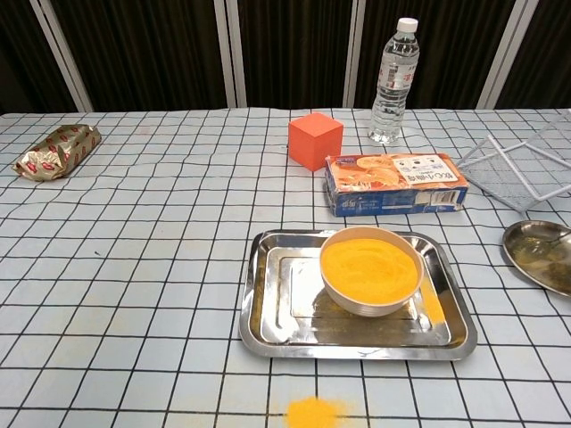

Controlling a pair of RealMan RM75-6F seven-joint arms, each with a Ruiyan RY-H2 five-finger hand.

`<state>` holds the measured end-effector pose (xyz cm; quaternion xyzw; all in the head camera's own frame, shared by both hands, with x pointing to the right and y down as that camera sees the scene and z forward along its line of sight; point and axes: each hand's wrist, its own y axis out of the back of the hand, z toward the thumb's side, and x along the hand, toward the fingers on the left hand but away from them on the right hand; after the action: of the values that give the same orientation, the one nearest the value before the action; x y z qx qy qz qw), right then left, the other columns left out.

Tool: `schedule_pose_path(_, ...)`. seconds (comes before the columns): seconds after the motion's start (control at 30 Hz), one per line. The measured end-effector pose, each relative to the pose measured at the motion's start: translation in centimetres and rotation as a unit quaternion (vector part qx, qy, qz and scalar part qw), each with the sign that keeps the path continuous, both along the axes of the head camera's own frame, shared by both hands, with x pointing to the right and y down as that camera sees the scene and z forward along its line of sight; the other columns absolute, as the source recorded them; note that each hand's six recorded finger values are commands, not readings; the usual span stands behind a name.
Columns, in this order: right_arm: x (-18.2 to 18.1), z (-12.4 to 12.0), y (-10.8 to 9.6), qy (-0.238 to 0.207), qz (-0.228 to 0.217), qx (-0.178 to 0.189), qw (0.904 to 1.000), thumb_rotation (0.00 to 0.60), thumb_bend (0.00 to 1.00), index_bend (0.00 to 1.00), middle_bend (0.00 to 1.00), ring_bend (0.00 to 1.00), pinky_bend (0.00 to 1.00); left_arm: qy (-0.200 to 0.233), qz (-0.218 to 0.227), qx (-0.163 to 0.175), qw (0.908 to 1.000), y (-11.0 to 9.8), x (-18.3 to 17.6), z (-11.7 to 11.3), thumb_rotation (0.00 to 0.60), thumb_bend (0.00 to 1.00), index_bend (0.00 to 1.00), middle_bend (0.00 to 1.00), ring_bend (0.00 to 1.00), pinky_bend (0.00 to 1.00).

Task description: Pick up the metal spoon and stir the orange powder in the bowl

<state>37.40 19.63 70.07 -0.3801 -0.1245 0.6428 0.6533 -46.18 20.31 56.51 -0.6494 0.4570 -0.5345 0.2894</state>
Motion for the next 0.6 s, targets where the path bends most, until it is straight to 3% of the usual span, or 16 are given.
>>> schedule_pose_path(0.13, 0.9, 0.1, 0.2, 0.012, 0.012, 0.0, 0.9999, 0.6, 0.74, 0.72, 1.0, 1.0, 0.95, 0.0, 0.001, 0.0, 1.0, 0.0, 0.0, 0.0, 0.6, 0.0, 0.0, 0.0, 0.0, 0.0)
schedule_pose_path(0.23, 1.2, 0.1, 0.3, 0.015, 0.019, 0.0, 0.9997, 0.6, 0.73, 0.61, 1.0, 1.0, 0.94, 0.0, 0.001, 0.0, 1.0, 0.0, 0.0, 0.0, 0.6, 0.0, 0.0, 0.0, 0.0, 0.0)
schedule_pose_path(0.33, 1.5, 0.2, 0.5, 0.024, 0.023, -0.002, 0.9995, 0.6, 0.64, 0.44, 1.0, 0.99, 0.92, -0.001, 0.001, 0.0, 1.0, 0.0, 0.0, 0.0, 0.6, 0.0, 0.0, 0.0, 0.0, 0.0)
schedule_pose_path(0.6, 1.6, 0.0, 1.2, 0.024, 0.033, -0.007, 0.9991, 0.6, 0.47, 0.17, 1.0, 0.99, 0.92, 0.0, 0.001, 0.001, 1.0, 0.0, 0.0, 0.0, 0.6, 0.0, 0.0, 0.0, 0.0, 0.0)
